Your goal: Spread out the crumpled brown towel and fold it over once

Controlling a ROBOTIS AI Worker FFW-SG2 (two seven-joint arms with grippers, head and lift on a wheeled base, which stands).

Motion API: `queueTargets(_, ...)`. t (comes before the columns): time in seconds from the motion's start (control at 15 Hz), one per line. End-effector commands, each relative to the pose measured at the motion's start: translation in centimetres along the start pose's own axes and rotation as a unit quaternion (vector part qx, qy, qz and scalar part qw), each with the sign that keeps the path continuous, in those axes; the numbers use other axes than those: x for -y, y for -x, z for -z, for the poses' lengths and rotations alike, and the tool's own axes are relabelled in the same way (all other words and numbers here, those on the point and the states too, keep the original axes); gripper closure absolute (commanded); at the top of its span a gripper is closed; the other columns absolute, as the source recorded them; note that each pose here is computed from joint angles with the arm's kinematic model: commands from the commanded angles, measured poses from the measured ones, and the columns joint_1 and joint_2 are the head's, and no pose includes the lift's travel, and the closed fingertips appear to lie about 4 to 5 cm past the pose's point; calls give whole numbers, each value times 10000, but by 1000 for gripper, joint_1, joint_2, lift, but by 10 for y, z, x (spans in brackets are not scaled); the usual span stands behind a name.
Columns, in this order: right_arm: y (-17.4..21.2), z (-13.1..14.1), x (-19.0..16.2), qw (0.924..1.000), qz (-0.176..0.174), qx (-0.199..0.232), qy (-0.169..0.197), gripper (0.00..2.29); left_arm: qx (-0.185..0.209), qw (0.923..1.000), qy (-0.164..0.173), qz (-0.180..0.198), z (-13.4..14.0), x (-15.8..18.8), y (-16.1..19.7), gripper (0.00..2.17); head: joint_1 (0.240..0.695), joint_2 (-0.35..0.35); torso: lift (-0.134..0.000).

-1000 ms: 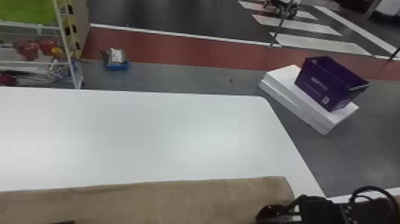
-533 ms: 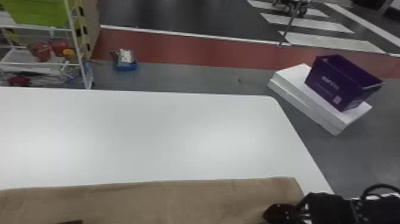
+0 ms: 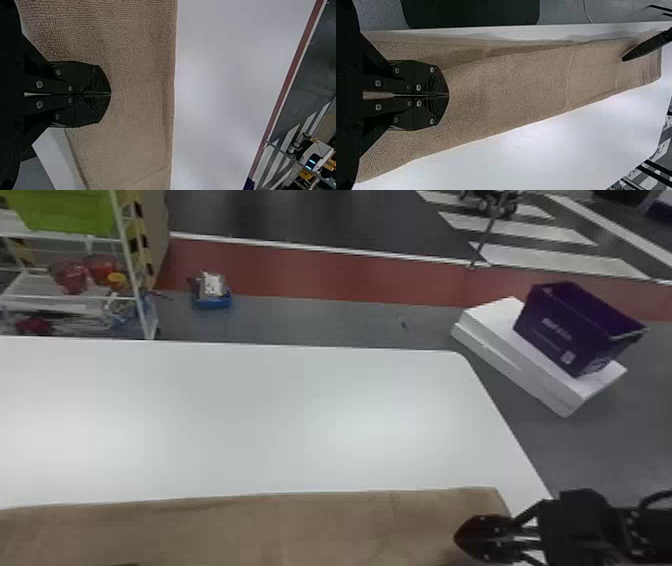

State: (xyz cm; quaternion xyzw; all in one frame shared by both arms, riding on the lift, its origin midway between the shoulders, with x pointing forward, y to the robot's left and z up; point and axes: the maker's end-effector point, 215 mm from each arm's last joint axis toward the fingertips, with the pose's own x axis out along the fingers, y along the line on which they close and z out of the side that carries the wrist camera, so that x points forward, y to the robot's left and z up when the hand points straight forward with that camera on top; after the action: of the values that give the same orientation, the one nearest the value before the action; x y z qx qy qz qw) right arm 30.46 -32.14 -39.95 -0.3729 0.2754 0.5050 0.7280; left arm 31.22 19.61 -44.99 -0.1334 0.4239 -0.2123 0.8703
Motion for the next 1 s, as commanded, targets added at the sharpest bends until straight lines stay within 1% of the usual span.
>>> queueTargets(0.0, 2, -2, -8, 9999, -64, 0, 102, 394, -150, 9998, 120, 50, 10, 4, 0, 1882, 695, -237, -123)
queueTargets(0.07, 2, -1, -12, 9997, -92, -13, 208, 356, -158, 9998, 123, 64, 10, 5, 0, 1882, 695, -240, -123)
queueTargets(0.2, 2, 2, -15, 9991, -125, -102, 404, 360, -152, 9998, 118, 57, 10, 5, 0, 1882, 695, -248, -123)
queueTargets(0.27, 1, 1, -18, 9982, -156, -129, 570, 363, -147, 9998, 112, 50, 9, 5, 0, 1882, 695, -251, -123)
queueTargets(0.4, -6, 11, -24, 9969, -262, -282, 683, 421, -136, 9998, 102, 43, 7, 4, -1, 1882, 695, -254, -123)
queueTargets(0.47, -13, 16, -29, 9963, -363, -357, 688, 539, -136, 9998, 103, 44, 7, 4, -1, 1882, 695, -256, -123)
queueTargets(0.53, -19, 20, -29, 9959, -417, -413, 688, 566, -136, 9998, 103, 44, 7, 4, -1, 1882, 695, -258, -123)
queueTargets(0.73, -30, 20, -22, 9956, -439, -403, 726, 589, -149, 9998, 123, 23, 7, 0, -2, 1882, 695, -254, -123)
queueTargets(0.93, -30, 21, -20, 9958, -424, -403, 705, 599, -148, 9998, 137, 20, 6, -2, -4, 1882, 695, -242, -123)
